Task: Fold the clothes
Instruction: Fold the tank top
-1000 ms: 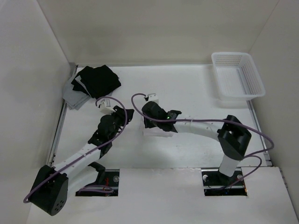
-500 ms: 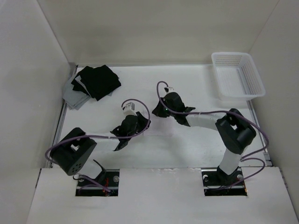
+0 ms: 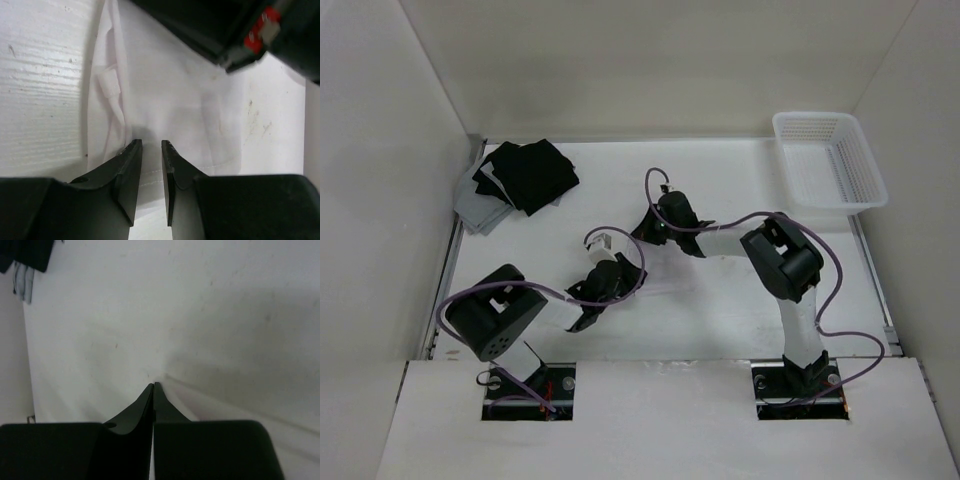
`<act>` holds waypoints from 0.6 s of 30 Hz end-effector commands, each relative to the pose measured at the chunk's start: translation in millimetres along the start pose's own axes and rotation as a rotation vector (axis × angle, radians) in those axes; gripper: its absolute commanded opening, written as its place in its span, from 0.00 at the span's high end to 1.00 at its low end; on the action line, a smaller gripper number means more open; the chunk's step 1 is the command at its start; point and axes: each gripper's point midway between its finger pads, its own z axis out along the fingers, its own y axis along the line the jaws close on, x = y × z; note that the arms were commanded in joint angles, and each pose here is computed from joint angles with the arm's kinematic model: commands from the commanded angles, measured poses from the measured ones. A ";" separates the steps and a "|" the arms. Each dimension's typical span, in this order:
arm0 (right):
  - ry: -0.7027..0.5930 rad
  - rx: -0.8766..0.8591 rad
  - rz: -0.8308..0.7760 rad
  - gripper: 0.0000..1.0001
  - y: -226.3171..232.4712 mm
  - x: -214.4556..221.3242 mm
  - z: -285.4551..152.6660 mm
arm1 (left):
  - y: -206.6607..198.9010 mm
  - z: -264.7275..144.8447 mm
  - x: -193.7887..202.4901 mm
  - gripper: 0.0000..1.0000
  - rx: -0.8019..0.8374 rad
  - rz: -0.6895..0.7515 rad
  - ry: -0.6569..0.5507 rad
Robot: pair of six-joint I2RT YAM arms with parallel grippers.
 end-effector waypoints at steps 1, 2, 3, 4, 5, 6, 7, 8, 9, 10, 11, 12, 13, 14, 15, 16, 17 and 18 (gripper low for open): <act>-0.099 -0.027 0.055 0.97 7.7 -34.6 13.2 | 9.4 -7.8 12.0 0.79 -0.015 -0.010 0.021; -0.100 -0.019 0.070 0.97 5.1 -35.6 15.8 | 10.3 -9.2 12.1 0.79 -0.016 -0.009 0.019; -0.102 -0.018 0.078 0.97 4.5 -36.8 17.3 | 9.5 -10.7 11.5 0.79 -0.012 -0.010 0.017; -0.108 -0.016 0.085 0.97 4.4 -39.0 18.1 | 8.7 -11.8 10.3 0.79 -0.009 -0.011 0.013; -0.111 -0.006 0.095 0.97 2.6 -41.1 18.9 | 7.5 -12.9 8.2 0.79 -0.005 -0.010 0.008; -0.116 -0.005 0.103 0.97 4.2 -45.0 18.4 | 5.3 -14.4 4.6 0.79 0.002 -0.010 -0.002; -0.126 -0.002 0.107 0.97 4.9 -50.2 17.1 | 1.6 -16.0 -0.5 0.79 0.014 -0.013 -0.015; -0.142 -0.009 0.111 0.97 9.5 -58.0 14.1 | -3.5 -18.4 -6.9 0.79 0.031 -0.012 -0.032; -0.159 -0.027 0.116 0.97 16.4 -66.7 9.1 | -8.3 -20.6 -14.5 0.78 0.045 -0.009 -0.053; -0.175 -0.054 0.118 0.96 25.6 -75.7 2.5 | -13.4 -23.8 -23.1 0.78 0.059 0.001 -0.076; -0.196 -0.090 0.114 0.96 38.2 -86.1 -5.8 | -19.8 -27.1 -33.9 0.78 0.073 0.011 -0.107; -0.217 -0.129 0.107 0.94 51.9 -96.4 -16.9 | -25.6 -31.0 -46.3 0.77 0.081 0.024 -0.145; -0.239 -0.164 0.097 0.93 64.4 -105.8 -28.8 | -29.4 -34.0 -54.4 0.77 0.085 0.037 -0.171; -0.261 -0.196 0.086 0.91 76.4 -114.6 -42.3 | -33.8 -38.0 -65.9 0.77 0.086 0.051 -0.208; -0.280 -0.222 0.077 0.89 86.4 -120.6 -56.7 | -38.2 -42.2 -77.6 0.76 0.088 0.065 -0.244; -0.300 -0.242 0.066 0.87 93.5 -126.1 -70.9 | -41.5 -46.2 -87.1 0.75 0.086 0.079 -0.271; -0.316 -0.254 0.054 0.85 97.5 -128.2 -84.0 | -43.5 -49.5 -96.4 0.74 0.078 0.090 -0.296; -0.335 -0.260 0.044 0.83 99.2 -130.1 -97.6 | -44.1 -52.1 -104.0 0.73 0.067 0.101 -0.315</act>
